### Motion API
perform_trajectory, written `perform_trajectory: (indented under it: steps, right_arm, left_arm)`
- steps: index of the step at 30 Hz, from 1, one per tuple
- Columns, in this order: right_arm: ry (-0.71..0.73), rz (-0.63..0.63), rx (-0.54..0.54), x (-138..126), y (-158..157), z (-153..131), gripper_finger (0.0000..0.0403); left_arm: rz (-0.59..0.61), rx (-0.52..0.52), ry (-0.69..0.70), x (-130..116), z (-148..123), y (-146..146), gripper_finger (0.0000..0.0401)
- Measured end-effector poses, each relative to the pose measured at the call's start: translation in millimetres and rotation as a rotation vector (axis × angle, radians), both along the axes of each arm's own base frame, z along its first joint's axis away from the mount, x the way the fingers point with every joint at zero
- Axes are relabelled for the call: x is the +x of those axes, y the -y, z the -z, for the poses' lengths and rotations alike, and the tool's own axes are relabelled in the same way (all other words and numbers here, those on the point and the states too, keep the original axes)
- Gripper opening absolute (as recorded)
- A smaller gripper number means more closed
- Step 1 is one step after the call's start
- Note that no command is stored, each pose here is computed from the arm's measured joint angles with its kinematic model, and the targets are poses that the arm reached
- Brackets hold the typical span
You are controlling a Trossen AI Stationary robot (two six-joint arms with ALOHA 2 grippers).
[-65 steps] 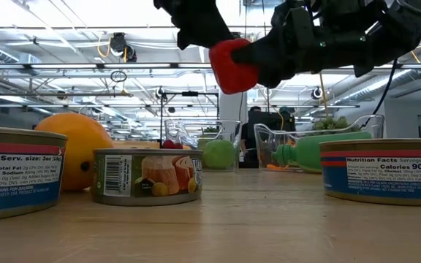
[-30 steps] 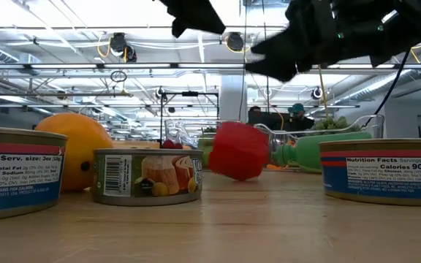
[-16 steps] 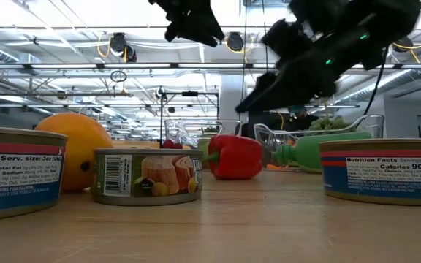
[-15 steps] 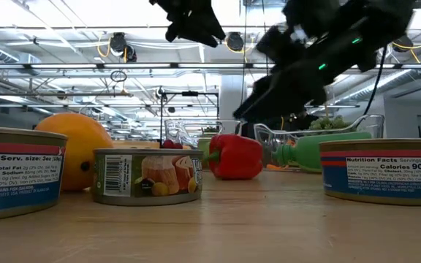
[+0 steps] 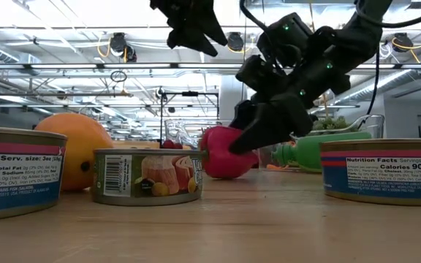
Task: Pick & Place Food Item
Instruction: Put the red bell pepper into the left transparent bin
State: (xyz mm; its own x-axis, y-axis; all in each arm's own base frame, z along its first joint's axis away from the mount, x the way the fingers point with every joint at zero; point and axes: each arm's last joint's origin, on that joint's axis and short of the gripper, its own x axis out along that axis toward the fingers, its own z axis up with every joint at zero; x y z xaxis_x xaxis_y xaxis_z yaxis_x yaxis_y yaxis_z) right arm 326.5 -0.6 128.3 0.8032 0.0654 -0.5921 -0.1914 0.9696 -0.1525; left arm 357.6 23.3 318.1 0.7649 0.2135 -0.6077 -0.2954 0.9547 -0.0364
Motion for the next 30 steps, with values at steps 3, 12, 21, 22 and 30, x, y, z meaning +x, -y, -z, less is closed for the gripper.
perform_trajectory:
  steps: [3, 12, 21, 22, 30]
  right_arm:
    - [-0.003, 0.011, 0.018, 0, 0, 0, 0.0321]
    - [0.05, 0.06, 0.015, -14, -6, -37, 0.0275]
    - [0.309, 0.183, -0.033, -60, -4, -97, 0.0278]
    - [0.339, 0.204, -0.053, -64, -3, -99, 0.0277]
    - [0.466, 0.236, -0.09, -73, -8, -102, 0.0277]
  left_arm:
    - [0.0, -0.001, -0.012, 1, 2, 0, 0.0232]
    - [0.009, -0.001, -0.008, 1, 2, 1, 0.0224]
    - [0.184, 0.015, -0.022, 2, 2, 27, 0.0207]
    - [0.183, 0.019, -0.02, 2, 2, 29, 0.0207]
    - [0.13, -0.009, -0.012, 2, 6, 32, 0.0211]
